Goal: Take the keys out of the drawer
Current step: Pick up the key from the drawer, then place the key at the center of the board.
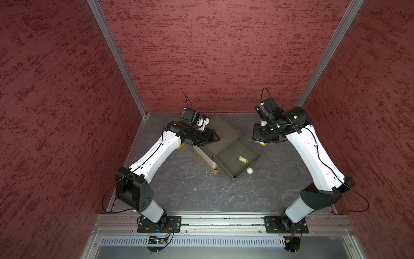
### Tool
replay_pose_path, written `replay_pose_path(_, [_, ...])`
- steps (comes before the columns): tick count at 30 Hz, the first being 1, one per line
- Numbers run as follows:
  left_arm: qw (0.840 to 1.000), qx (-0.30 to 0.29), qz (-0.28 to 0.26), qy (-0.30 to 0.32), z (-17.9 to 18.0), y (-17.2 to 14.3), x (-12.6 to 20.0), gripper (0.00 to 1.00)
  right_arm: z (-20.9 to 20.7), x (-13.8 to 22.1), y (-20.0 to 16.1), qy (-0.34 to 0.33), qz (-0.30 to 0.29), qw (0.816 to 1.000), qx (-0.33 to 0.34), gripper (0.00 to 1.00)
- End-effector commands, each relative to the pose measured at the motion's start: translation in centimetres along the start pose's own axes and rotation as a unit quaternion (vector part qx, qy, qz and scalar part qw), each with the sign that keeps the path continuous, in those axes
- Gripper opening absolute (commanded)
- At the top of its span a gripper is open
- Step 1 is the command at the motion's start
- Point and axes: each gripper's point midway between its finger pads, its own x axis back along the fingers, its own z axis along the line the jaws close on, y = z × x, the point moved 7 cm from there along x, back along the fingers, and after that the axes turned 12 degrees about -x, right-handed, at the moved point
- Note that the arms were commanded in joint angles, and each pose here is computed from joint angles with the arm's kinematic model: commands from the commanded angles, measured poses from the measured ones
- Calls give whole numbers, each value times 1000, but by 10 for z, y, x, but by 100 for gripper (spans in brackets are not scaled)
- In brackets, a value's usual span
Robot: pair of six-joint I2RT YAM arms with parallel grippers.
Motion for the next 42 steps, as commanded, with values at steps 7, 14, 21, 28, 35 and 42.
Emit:
replay_pose_path(7, [1000,-3,-9,4,-3,6,5,68,-61,-13,16,17,-37,992,-117,0])
replay_pose_path(14, [1000,-8,-12,0,-6,7,6,68,-97,-51,18,37,-37,975,-214,0])
replay_pose_path(21, [1000,-12,-12,1,-9,6,7,68,-113,-103,14,51,-7,959,-277,0])
replay_pose_path(28, [1000,-13,-13,1,-10,5,9,68,-115,-153,0,59,49,951,-300,0])
replay_pose_path(35, [1000,-13,-11,3,-10,4,8,68,-129,-186,-22,20,83,953,-290,0])
replay_pose_path(42, [1000,-16,-7,1,-14,4,4,68,-145,-210,-38,-33,102,960,-259,0])
